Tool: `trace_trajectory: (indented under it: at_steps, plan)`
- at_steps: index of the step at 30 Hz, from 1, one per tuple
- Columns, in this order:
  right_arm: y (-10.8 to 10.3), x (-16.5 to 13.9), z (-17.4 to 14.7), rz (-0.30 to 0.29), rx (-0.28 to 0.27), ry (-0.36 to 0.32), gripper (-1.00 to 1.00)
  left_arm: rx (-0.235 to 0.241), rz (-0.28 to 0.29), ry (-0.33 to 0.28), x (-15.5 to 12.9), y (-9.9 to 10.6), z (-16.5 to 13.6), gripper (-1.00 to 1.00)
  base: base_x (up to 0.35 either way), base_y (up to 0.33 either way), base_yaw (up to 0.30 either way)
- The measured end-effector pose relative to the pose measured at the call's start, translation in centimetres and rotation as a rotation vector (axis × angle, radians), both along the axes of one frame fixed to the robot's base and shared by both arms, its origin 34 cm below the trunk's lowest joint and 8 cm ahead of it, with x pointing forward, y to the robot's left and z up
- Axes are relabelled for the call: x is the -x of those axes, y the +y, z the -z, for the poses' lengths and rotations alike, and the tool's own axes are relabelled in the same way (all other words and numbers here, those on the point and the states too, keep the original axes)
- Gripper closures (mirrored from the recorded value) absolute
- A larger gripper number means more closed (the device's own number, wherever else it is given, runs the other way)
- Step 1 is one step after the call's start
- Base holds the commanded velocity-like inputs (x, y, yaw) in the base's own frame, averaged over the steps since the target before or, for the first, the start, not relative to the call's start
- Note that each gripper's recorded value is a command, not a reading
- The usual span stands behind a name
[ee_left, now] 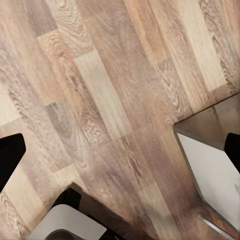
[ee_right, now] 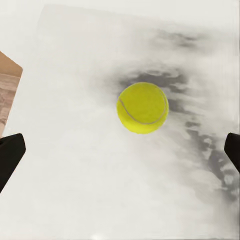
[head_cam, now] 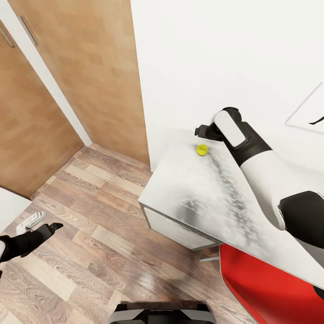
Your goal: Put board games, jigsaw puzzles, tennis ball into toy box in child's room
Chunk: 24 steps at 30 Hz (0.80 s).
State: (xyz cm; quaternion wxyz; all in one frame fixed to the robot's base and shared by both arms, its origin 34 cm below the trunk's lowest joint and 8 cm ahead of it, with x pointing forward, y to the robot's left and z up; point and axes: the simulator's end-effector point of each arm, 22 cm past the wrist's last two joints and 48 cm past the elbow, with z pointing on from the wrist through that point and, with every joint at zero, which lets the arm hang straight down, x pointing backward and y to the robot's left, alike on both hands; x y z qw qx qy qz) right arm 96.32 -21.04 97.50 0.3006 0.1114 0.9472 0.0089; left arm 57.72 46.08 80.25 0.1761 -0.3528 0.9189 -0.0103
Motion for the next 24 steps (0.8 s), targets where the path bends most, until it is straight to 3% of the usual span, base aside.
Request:
trace_trajectory:
  at_steps: [9,24]
  plan:
    - [-1.8,0.4,1.7,0.042,0.028,0.048,-1.00,0.017,-0.008,-0.003,-0.3,-1.2,0.4,-1.00,0.000,0.000,0.001]
    - [-2.0,0.3,2.3,0.063,0.041,0.058,-1.00,0.042,-0.001,-0.028,-1.6,-2.7,0.1,-1.00,0.000,0.000,0.000]
